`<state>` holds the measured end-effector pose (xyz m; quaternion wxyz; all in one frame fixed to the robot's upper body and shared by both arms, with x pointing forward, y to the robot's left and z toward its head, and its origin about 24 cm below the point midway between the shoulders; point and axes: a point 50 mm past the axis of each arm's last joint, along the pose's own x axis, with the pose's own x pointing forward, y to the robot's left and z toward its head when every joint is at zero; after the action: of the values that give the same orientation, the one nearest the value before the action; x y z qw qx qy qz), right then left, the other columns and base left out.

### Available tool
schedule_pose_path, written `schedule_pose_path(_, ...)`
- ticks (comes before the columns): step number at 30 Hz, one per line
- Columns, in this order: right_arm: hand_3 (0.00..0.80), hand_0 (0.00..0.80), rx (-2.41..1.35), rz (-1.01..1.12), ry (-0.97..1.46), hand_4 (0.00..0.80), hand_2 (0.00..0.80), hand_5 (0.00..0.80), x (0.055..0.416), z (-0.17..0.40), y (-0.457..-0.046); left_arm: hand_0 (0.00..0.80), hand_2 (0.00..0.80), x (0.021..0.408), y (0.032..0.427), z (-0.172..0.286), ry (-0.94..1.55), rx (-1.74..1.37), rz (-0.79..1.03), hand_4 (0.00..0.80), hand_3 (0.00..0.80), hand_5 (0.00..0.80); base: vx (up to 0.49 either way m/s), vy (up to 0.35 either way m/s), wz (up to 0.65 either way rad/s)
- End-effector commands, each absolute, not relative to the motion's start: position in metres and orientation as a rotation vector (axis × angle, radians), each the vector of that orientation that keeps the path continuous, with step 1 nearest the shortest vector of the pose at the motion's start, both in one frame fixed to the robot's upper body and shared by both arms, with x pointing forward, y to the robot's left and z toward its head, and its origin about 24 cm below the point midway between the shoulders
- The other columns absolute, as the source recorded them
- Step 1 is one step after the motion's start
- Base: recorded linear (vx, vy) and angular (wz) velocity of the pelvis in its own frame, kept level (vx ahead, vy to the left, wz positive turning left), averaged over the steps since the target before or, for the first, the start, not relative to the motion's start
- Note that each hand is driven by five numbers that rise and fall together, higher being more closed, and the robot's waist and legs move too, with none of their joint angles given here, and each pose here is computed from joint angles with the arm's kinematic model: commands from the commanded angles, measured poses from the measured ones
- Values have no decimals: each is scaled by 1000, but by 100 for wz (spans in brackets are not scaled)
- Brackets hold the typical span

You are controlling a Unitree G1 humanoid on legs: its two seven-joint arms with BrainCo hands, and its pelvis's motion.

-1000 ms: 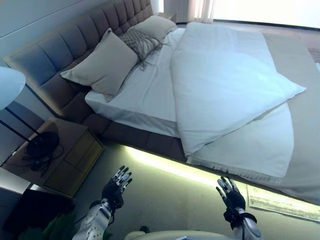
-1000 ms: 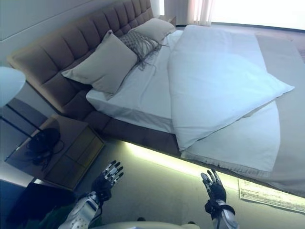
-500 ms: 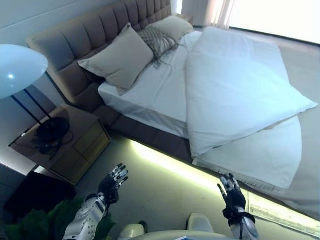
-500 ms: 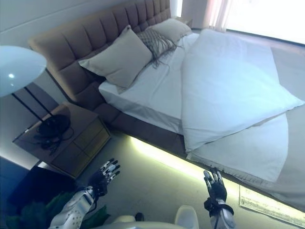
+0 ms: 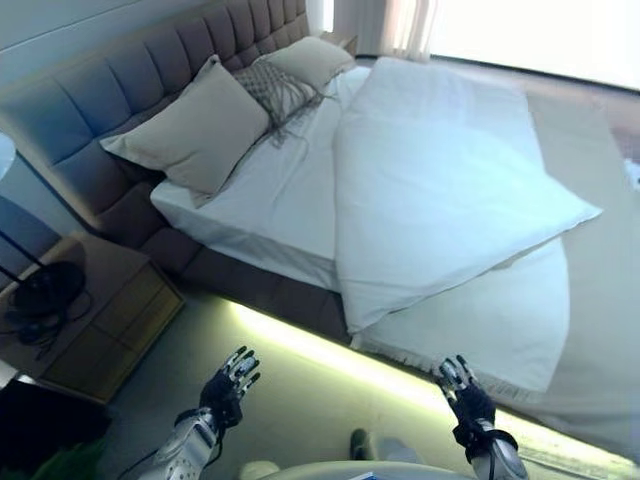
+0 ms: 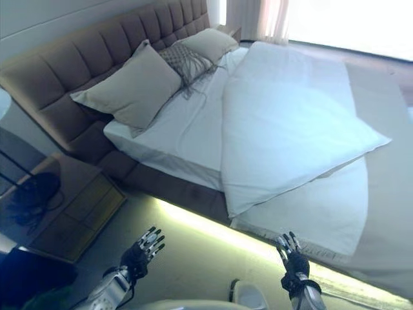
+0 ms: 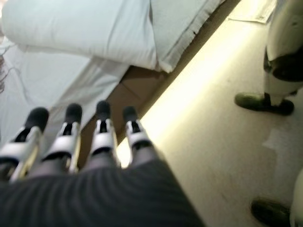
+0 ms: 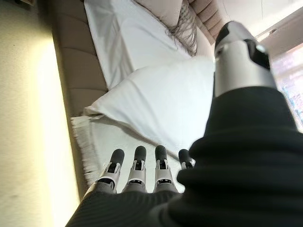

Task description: Make the bed neatly

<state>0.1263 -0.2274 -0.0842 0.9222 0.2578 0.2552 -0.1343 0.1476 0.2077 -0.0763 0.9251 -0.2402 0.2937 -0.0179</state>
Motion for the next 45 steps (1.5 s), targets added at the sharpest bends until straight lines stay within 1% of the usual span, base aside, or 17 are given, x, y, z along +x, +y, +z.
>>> schedule_pose_path(1,0,0,502,-265,408,0,0,0,145,-68,-238,0,0,173,195,-58,466,-547,-103,0,0,0,233,-216,34)
schedule_pose_path(4,0,0,523,-296,386,0,0,0,151,-65,-232,0,0,180,190,-60,474,-546,-133,0,0,0,249,-56,29)
schedule_pose_path(8,0,0,522,-315,404,0,0,0,145,-62,-231,0,0,186,186,-61,480,-552,-123,0,0,0,270,58,24)
schedule_pose_path(12,0,0,522,-302,413,0,0,0,141,-65,-227,0,0,180,190,-64,491,-552,-97,0,0,0,346,22,17)
schedule_pose_path(19,0,0,549,-309,450,0,0,0,130,-76,-219,0,0,168,190,-68,520,-548,-114,0,0,0,417,70,-31)
schedule_pose_path(25,0,0,549,-337,469,0,0,0,137,-78,-212,0,0,171,188,-68,532,-527,-116,0,0,0,510,255,-70)
schedule_pose_path(30,0,0,551,-307,414,0,0,0,139,-68,-202,0,0,171,192,-60,494,-512,-134,0,0,0,463,305,-2)
schedule_pose_path(33,0,0,563,-289,402,0,0,0,143,-66,-196,0,0,176,199,-59,486,-474,-102,0,0,0,320,168,9)
schedule_pose_path(36,0,0,568,-291,395,0,0,0,146,-66,-199,0,0,185,203,-53,448,-474,-84,0,0,0,252,-29,-2)
schedule_pose_path(38,0,0,602,-334,401,0,0,0,148,-70,-204,0,0,186,207,-55,458,-473,-55,0,0,0,280,-131,6)
schedule_pose_path(42,0,0,616,-373,396,0,0,0,157,-70,-212,0,0,182,213,-57,466,-476,-43,0,0,0,263,-132,-2)
schedule_pose_path(45,0,0,597,-408,425,0,0,0,154,-75,-214,0,0,175,220,-57,468,-489,-26,0,0,0,241,-116,9)
